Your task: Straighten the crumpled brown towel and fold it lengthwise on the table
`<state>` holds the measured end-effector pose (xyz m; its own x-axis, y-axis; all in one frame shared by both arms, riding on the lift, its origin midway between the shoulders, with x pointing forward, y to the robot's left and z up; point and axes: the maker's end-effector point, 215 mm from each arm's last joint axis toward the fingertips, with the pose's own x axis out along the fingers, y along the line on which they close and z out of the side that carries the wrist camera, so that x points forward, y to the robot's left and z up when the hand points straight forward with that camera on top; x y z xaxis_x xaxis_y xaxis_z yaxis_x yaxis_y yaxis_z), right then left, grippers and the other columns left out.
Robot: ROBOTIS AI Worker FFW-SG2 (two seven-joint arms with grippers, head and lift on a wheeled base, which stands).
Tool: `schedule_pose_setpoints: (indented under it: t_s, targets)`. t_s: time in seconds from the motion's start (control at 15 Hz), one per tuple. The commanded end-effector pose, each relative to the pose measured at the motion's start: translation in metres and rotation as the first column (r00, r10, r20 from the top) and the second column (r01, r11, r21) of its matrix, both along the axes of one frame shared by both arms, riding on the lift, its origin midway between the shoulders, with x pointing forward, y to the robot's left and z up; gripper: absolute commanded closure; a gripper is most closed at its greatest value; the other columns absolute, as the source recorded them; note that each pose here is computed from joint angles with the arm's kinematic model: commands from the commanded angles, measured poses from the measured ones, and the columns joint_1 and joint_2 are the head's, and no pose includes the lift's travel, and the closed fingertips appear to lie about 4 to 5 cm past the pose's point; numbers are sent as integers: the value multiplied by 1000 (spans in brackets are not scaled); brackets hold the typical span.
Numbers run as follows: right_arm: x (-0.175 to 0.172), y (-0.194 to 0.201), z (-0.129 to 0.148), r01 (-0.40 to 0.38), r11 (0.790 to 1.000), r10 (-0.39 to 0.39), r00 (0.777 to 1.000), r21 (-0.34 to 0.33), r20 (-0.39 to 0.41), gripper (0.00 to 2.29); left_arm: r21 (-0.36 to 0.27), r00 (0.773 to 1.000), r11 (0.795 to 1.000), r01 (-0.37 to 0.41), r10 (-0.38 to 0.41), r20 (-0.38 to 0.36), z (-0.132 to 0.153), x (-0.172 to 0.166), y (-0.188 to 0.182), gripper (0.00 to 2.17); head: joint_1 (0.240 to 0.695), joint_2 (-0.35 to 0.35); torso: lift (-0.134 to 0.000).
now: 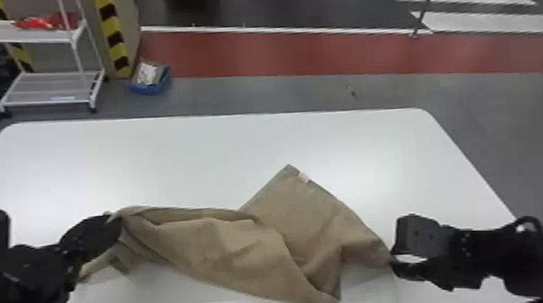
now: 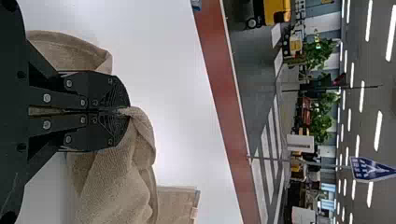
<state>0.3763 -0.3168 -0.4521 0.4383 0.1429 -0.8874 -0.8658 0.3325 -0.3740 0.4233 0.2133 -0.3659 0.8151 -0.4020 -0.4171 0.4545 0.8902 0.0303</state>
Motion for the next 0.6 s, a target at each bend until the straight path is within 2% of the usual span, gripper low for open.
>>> schedule_pose_setpoints:
  t_s: [0.0, 0.07, 0.13, 0.2, 0.33, 0.4, 0.53]
  targets:
    - [1, 6, 4, -20, 999, 20, 1000, 26, -2, 1514, 4, 1000, 1000, -3, 3, 3, 0, 0, 2, 1109, 695, -151, -120]
    - [1, 6, 6, -22, 999, 22, 1000, 44, -2, 1912, 2, 1000, 1000, -1, 1, 5, 1, 0, 2, 1109, 695, -143, -120]
    - [2, 6, 10, -28, 998, 28, 1000, 62, 8, 2071, 4, 1000, 1000, -1, 1, 9, 2, 1, 3, 1109, 695, -139, -120]
    - [4, 6, 18, -39, 994, 37, 999, 101, 27, 2071, 3, 1000, 1000, -2, 2, 9, 2, 1, 4, 1109, 695, -137, -120]
    - [9, -10, 46, 7, 970, -24, 997, 243, 67, 2071, 6, 1000, 1000, -10, 9, 16, 4, 2, 9, 1109, 695, -133, -120]
    - [23, -31, 78, 40, 953, -83, 988, 301, 132, 2071, 4, 1000, 1000, -13, 13, 22, 8, 4, 13, 1109, 695, -134, -120]
    - [38, -71, 127, 80, 927, -174, 958, 367, 230, 2071, 2, 999, 999, -41, 41, 5, 8, 4, 27, 1109, 695, -151, -120]
